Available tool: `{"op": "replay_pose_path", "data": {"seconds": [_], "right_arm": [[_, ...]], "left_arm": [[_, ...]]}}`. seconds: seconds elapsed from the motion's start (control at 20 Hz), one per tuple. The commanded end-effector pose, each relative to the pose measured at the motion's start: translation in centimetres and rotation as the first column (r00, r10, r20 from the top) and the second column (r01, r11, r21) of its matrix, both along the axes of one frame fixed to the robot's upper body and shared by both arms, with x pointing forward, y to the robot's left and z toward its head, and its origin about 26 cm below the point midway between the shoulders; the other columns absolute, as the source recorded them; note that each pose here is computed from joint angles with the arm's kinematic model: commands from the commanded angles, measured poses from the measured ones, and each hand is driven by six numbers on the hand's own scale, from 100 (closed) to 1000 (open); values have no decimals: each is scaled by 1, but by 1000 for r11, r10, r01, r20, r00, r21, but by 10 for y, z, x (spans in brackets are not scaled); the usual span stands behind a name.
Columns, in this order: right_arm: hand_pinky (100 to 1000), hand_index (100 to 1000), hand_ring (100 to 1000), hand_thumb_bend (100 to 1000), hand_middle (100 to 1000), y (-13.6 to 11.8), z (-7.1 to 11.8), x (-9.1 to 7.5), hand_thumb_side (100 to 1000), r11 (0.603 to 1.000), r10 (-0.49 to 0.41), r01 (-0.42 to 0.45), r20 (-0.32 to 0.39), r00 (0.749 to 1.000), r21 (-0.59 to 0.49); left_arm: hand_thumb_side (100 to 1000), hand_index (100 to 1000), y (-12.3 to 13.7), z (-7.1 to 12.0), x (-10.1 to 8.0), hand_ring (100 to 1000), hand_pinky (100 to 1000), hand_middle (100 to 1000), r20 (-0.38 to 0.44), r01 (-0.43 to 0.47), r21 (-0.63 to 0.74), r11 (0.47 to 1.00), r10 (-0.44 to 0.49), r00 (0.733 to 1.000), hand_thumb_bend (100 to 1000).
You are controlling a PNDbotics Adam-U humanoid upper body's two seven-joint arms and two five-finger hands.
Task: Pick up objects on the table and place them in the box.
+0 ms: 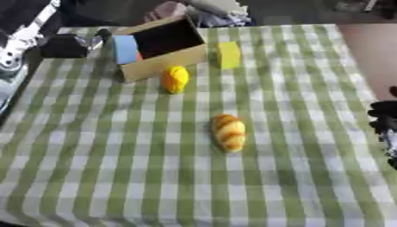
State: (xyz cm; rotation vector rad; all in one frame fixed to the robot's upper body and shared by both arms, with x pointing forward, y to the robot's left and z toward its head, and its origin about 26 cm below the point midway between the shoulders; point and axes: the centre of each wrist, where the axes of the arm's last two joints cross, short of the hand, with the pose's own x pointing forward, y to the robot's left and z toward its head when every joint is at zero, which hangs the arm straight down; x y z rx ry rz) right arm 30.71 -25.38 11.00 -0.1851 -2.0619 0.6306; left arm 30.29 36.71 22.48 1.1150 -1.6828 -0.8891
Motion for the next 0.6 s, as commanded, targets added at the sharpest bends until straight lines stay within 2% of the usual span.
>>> {"op": "replay_pose_path", "data": {"seconds": [0.05, 0.3, 0.35, 0.4, 0.6], "right_arm": [[691, 943, 745, 100, 724, -15, 24, 4, 462, 996, -25, 30, 62, 998, -82], [707, 949, 753, 100, 740, -33, 67, 14, 453, 976, -49, 83, 170, 984, -200], [710, 950, 754, 100, 742, -35, 79, 16, 532, 970, -52, 97, 200, 978, -224], [713, 952, 756, 100, 746, -38, 90, 18, 449, 963, -54, 111, 228, 972, -246], [723, 956, 761, 100, 758, -47, 136, 29, 443, 936, -64, 170, 326, 943, -309]], "left_arm": [[527, 832, -15, 7, -16, 689, 744, 726, 115, 48, -69, 996, -40, 993, 325], [532, 825, -26, -14, -25, 681, 738, 712, 221, 116, -217, 969, -67, 973, 260], [523, 825, -28, -17, -25, 681, 737, 712, 241, 126, -241, 962, -67, 968, 275], [531, 825, -29, -21, -25, 678, 734, 708, 260, 136, -265, 955, -65, 964, 246], [525, 823, -38, -31, -24, 667, 726, 697, 343, 186, -359, 915, -57, 938, 225]]}}
